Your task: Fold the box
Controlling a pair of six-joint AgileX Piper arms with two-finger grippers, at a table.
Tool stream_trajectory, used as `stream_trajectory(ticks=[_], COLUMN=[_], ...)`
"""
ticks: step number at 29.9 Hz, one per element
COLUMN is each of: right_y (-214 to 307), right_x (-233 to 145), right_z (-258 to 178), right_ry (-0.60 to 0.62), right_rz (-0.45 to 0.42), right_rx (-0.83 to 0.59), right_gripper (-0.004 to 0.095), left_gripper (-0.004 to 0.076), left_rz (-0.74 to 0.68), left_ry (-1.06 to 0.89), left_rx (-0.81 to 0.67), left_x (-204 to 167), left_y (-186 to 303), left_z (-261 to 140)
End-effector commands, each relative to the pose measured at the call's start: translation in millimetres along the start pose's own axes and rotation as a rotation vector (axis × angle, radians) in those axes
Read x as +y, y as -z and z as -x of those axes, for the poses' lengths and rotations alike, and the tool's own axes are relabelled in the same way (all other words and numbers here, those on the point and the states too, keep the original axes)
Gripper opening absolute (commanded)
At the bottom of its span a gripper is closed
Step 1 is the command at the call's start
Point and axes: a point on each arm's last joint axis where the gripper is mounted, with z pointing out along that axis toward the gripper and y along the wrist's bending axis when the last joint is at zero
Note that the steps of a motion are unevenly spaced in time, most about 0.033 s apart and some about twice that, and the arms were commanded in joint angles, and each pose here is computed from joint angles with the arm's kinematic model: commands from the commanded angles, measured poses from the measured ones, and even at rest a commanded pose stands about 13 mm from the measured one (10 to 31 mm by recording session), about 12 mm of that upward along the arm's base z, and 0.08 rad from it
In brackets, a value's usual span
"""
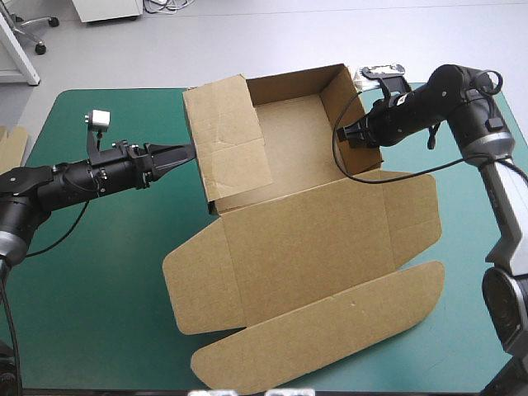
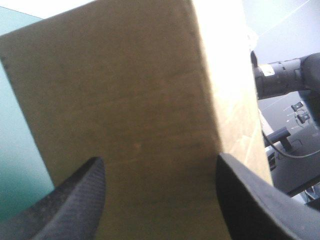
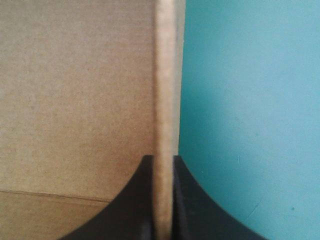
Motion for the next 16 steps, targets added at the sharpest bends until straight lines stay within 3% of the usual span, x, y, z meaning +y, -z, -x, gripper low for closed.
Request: stream_trajectory(ticks=[1,12,16], right_y=[20,4,-10], right_x=[8,20,32], right_z=[10,14,14], right_ry=[-0.012,0.005,0.023], right_rz=[0.003,0.002,-0.043], right_rx=[-0.116,-0.121,-0.104], right_gripper=[-0.0011,-0.0011,-0.0011], left_gripper=[0.0478,0.0478,0.0478], left_rz=[-0.136,-0.080,-0.023], left_ry=[-0.005,-0.012,-0.062], left_rx=[-0.074,-0.100,-0.066], left_x=[-28,-26,-31], left_y=[5,-1,-15], left_z=[11,13,10])
